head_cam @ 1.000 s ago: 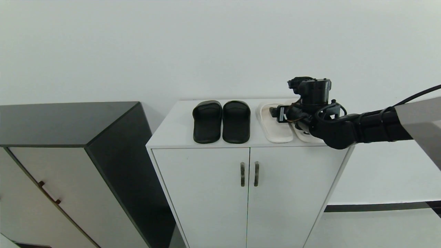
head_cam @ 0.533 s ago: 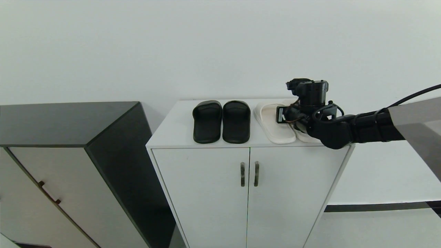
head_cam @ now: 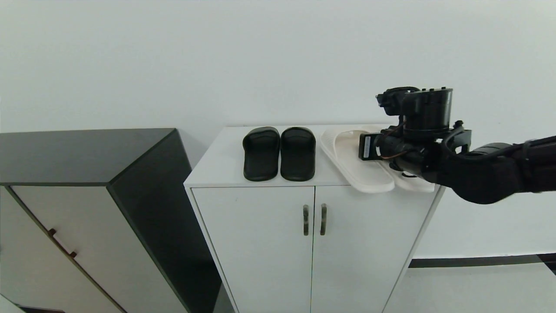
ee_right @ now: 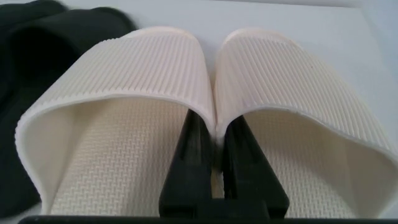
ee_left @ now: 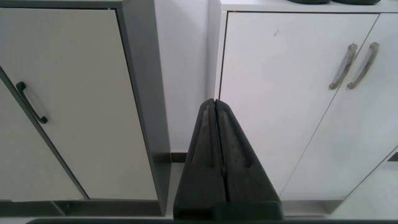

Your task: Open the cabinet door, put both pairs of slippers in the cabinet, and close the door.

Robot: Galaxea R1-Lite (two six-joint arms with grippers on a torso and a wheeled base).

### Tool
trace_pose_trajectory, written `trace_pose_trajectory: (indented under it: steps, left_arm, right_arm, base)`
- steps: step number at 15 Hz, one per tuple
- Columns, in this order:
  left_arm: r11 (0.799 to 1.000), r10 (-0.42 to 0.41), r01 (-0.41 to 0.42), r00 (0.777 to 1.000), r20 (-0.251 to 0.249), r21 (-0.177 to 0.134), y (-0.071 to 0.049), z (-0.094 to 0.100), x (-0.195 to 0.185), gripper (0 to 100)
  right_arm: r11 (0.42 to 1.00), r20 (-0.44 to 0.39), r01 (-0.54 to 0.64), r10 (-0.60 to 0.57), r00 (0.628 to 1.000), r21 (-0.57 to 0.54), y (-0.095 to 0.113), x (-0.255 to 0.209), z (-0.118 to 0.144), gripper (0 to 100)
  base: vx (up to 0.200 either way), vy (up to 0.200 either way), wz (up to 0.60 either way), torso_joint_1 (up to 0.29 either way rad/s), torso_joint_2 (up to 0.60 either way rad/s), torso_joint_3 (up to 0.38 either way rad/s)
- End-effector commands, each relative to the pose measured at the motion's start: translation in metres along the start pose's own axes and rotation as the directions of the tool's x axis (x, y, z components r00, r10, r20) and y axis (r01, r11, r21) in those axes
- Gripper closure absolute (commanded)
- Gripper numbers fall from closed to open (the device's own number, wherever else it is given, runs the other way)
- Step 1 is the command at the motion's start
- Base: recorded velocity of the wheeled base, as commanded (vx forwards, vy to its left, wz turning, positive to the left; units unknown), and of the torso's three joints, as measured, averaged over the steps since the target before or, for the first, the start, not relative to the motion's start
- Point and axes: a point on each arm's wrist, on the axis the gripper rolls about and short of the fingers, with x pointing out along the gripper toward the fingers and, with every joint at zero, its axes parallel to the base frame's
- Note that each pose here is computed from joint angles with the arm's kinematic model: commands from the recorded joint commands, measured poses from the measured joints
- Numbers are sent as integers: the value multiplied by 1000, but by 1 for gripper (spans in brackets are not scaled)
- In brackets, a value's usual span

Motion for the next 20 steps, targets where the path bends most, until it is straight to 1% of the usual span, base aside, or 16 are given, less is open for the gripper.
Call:
trace_pose_trajectory:
  steps: [1,2,3,4,5,7,10,17,20]
  left_arm:
    - [1000,2,-2,1000,-1,-3,0,0,0,100]
    - [1000,4,-4,1000,-1,-10,0,0,0,100]
    - [1000,5,-5,1000,-1,-12,0,0,0,100]
    - [1000,5,-5,1000,-1,-12,0,0,0,100]
    - [1000,4,-4,1000,-1,-10,0,0,0,100]
    - [1000,2,-2,1000,-1,-9,0,0,0,100]
    - [1000,2,-2,1000,-1,-9,0,0,0,100]
    - [1000,2,-2,1000,-1,-10,0,0,0,100]
    - [1000,2,-2,1000,-1,-10,0,0,0,100]
  right_arm:
    - [994,44,-105,104,994,8,4,-84,15,100]
    - [991,37,-134,134,990,2,4,-103,11,100]
    - [981,14,-193,193,981,-11,6,-128,1,100]
    - [975,2,-220,220,976,-18,8,-138,-5,100]
    - [964,-23,-266,265,964,-30,8,-158,-17,100]
    - [948,-50,-317,315,948,-34,6,-175,-29,100]
    - [939,-65,-341,339,939,-33,6,-175,-33,100]
    - [939,-90,-342,338,937,-37,9,-168,-39,100]
    - [935,-85,-353,349,933,-37,11,-168,-42,100]
  base:
    - [0,0,0,0,0,0]
    - [0,0,0,0,0,0]
    - [0,0,0,0,0,0]
    - [0,0,0,0,0,0]
    - [0,0,0,0,0,0]
    - [0,0,0,0,0,0]
    - [0,0,0,0,0,0]
    - [-200,0,0,1,0,1]
    - [-200,0,0,-2,-1,1]
